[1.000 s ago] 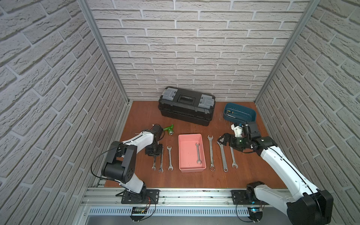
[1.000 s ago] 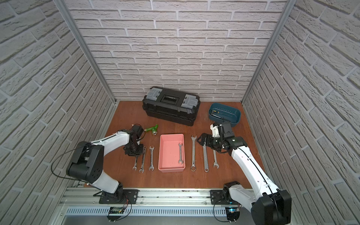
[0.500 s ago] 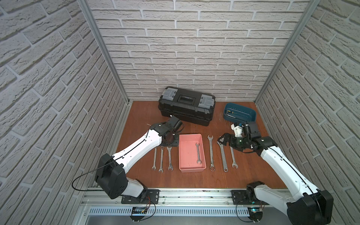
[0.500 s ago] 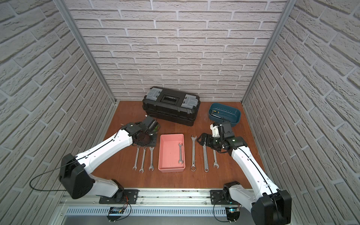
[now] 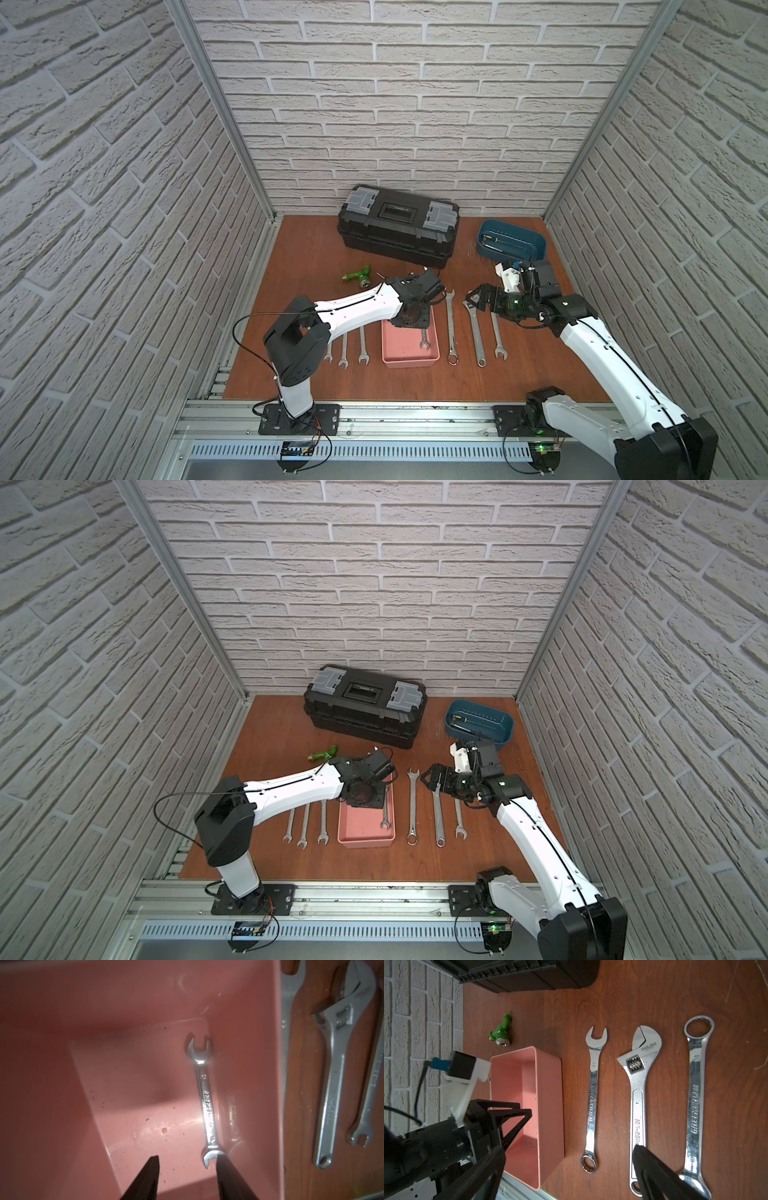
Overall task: Take out the wrench from the storage box
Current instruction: Adjust the wrench in the storage box.
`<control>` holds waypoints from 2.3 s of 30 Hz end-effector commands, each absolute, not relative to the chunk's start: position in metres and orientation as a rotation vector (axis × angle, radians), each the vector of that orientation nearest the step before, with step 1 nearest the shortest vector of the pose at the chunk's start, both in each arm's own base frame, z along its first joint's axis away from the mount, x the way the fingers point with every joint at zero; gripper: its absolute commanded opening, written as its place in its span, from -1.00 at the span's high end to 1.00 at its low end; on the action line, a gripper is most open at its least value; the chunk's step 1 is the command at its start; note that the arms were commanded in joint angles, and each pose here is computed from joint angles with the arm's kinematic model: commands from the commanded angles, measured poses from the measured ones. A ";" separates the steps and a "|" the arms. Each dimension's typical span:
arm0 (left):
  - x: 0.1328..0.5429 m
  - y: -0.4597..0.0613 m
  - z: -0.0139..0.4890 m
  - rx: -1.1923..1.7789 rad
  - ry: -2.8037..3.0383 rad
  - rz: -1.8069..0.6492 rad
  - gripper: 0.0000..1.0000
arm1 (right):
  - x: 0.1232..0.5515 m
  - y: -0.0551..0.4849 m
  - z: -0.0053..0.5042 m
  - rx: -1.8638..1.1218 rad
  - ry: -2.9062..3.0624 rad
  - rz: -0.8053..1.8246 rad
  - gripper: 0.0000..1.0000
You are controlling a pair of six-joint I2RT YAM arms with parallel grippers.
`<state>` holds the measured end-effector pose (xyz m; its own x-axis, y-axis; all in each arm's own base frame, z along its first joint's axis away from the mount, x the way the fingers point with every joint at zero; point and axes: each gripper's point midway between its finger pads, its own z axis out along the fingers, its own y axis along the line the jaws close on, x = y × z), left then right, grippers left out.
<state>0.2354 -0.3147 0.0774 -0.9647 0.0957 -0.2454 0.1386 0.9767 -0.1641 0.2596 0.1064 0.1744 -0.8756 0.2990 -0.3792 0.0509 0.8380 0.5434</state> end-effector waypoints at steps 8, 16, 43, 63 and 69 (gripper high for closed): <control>0.233 -0.329 0.038 0.072 2.920 -0.313 0.04 | 0.261 0.101 0.180 0.255 2.529 0.717 -1.00; 0.231 -0.328 0.022 0.052 2.944 -0.293 0.03 | 0.260 0.102 0.178 0.257 2.537 0.730 -1.00; 0.211 -0.288 -0.024 0.156 3.004 0.228 0.12 | 0.260 0.101 0.181 0.249 2.520 0.731 -1.00; 0.218 -0.251 0.011 0.332 2.969 0.416 0.23 | 0.260 0.102 0.183 0.255 2.514 0.738 -1.00; 0.227 -0.271 0.035 0.272 2.930 0.225 0.18 | 0.261 0.102 0.185 0.254 2.510 0.742 -1.00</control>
<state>0.2367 -0.2898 0.0325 -0.9564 0.1893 -0.2226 0.1637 0.9781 0.1285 0.2590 0.1031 0.1789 -0.8644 0.3097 -0.3960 0.0502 0.8369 0.5450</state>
